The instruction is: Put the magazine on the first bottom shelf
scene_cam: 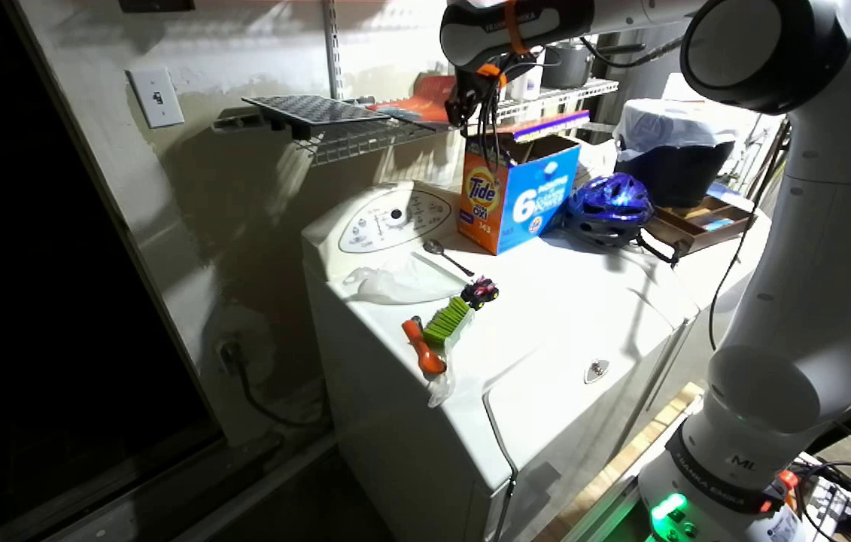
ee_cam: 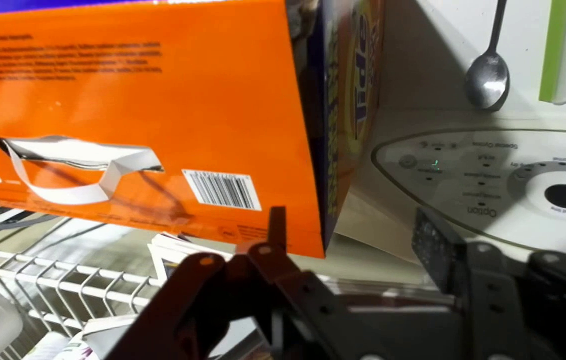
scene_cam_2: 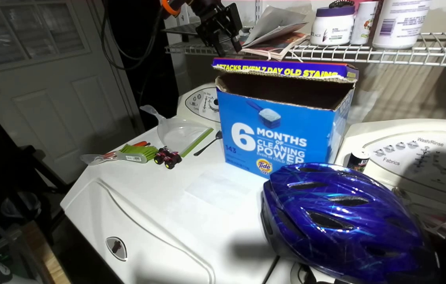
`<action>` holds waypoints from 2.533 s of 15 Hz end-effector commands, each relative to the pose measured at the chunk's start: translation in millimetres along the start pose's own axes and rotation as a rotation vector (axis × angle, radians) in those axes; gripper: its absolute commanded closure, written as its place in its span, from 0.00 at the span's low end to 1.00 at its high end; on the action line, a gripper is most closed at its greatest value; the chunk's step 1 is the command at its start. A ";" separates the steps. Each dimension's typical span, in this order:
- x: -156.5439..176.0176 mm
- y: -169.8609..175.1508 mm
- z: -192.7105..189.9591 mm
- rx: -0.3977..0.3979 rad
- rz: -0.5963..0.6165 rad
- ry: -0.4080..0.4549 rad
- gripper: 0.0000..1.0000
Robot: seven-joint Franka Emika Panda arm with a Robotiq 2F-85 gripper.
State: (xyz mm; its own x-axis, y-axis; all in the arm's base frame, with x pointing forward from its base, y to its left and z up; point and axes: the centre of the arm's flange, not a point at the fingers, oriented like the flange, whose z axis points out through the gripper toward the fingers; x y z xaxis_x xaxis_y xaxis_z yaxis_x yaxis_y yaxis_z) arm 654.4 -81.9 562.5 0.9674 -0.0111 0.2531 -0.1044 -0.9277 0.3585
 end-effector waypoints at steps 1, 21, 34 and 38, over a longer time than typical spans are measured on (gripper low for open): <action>-13.9 1.1 5.0 0.035 -0.009 0.024 0.07; 7.6 12.0 31.6 0.066 0.030 0.184 0.00; 23.8 10.3 37.1 0.058 0.026 0.230 0.00; 18.1 2.7 31.5 0.063 0.021 0.161 0.00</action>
State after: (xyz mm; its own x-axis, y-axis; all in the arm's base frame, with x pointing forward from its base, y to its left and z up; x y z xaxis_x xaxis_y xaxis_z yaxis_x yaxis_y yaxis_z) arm 667.7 -105.2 536.0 0.9136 0.0326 0.4052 -0.0993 -0.9488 0.3000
